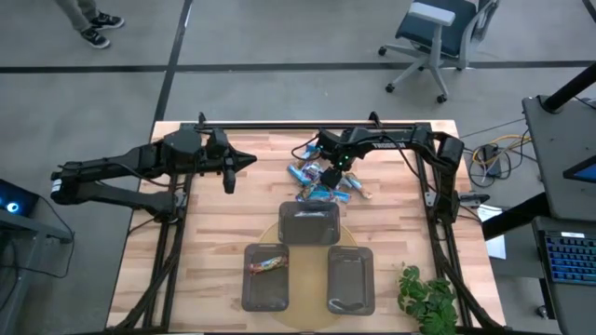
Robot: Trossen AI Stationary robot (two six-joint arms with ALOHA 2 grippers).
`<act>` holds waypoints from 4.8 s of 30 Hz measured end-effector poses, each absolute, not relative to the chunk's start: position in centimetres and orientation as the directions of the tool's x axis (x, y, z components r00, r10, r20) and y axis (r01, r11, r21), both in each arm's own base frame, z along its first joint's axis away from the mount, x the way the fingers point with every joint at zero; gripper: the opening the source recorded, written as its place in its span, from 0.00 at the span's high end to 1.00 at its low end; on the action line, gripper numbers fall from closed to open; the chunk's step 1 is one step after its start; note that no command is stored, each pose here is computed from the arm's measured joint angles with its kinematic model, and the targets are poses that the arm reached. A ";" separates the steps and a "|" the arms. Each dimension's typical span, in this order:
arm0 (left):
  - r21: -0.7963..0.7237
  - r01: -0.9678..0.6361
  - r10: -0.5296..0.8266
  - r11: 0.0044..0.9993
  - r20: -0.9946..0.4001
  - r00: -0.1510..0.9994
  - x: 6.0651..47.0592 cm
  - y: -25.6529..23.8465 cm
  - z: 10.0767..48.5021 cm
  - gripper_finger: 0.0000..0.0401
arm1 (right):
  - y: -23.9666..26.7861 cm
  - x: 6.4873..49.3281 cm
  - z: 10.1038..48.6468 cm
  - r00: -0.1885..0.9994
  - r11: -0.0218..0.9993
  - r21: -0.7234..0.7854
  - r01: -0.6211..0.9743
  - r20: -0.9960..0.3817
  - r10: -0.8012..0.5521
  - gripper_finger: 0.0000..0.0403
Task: Pick and place Granola Bars by type
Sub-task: Put the red granola bar into the bottom left black bin
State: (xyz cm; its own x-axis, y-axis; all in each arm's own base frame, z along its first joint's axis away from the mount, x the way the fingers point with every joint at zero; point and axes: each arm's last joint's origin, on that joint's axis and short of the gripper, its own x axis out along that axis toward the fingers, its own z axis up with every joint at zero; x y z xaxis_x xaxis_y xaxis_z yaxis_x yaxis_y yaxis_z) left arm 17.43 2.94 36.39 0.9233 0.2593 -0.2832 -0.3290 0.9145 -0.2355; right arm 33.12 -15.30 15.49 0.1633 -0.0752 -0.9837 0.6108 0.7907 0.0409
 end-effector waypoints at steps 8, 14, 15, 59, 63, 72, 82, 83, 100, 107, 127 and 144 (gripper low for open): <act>-0.236 -0.329 0.259 0.915 -0.283 0.923 17.4 2.9 36.4 1.00 | -15.4 32.7 15.1 0.151 0.786 0.038 0.618 -0.986 -0.071 0.52; -0.236 -0.329 0.259 0.915 -0.283 0.923 17.4 2.9 36.4 1.00 | -15.3 32.3 14.5 0.133 0.785 0.037 0.619 -0.989 -0.058 0.63; -0.236 -0.329 0.259 0.915 -0.283 0.923 17.4 2.9 36.4 1.00 | -15.2 32.3 14.4 0.132 0.785 0.037 0.619 -0.990 -0.057 0.65; -0.239 -0.324 0.260 0.915 -0.264 0.929 17.1 2.9 36.8 1.00 | -16.4 34.0 19.5 0.162 0.831 0.025 0.556 -0.984 -0.079 0.89; -0.240 -0.321 0.260 0.916 -0.253 0.932 16.8 2.8 37.0 1.00 | -16.7 34.6 21.5 0.195 0.842 0.027 0.538 -0.976 -0.093 0.89; -0.197 -0.311 0.259 0.930 -0.252 0.932 14.8 2.5 37.2 1.00 | -15.8 35.1 28.4 0.446 0.889 0.183 0.420 -0.895 -0.026 0.92; -0.192 -0.319 0.259 0.928 -0.282 0.924 11.7 2.1 37.2 1.00 | -12.5 34.6 37.0 0.727 0.950 0.258 0.177 -0.684 0.050 0.93; -0.192 -0.320 0.263 0.928 -0.274 0.925 11.5 2.1 37.2 1.00 | -12.1 34.6 37.7 0.751 0.954 0.260 0.151 -0.658 0.060 0.93; -0.196 -0.321 0.276 0.927 -0.225 0.934 9.0 1.7 37.6 1.00 | -3.6 35.6 45.2 0.900 0.966 0.196 -0.167 -0.371 0.230 0.93; -0.189 -0.322 0.275 0.928 -0.237 0.932 9.1 1.7 37.5 1.00 | -0.9 36.2 45.6 0.903 0.948 0.211 -0.238 -0.312 0.296 0.93; -0.187 -0.323 0.275 0.928 -0.242 0.931 9.1 1.7 37.4 1.00 | 4.2 39.2 43.6 0.869 0.903 0.246 -0.351 -0.274 0.412 0.93; -0.187 -0.322 0.275 0.928 -0.241 0.931 9.1 1.7 37.5 1.00 | 5.0 39.9 42.8 0.865 0.898 0.245 -0.365 -0.268 0.425 0.93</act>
State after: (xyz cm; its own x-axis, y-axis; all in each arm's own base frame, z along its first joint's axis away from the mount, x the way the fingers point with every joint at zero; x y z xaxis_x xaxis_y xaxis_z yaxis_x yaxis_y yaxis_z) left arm 9.09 1.75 37.45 0.9309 0.2748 -0.2407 -0.3223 0.9280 -0.1870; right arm 39.91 5.03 42.76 0.8647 0.4246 -0.2685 -0.3651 0.8982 0.2449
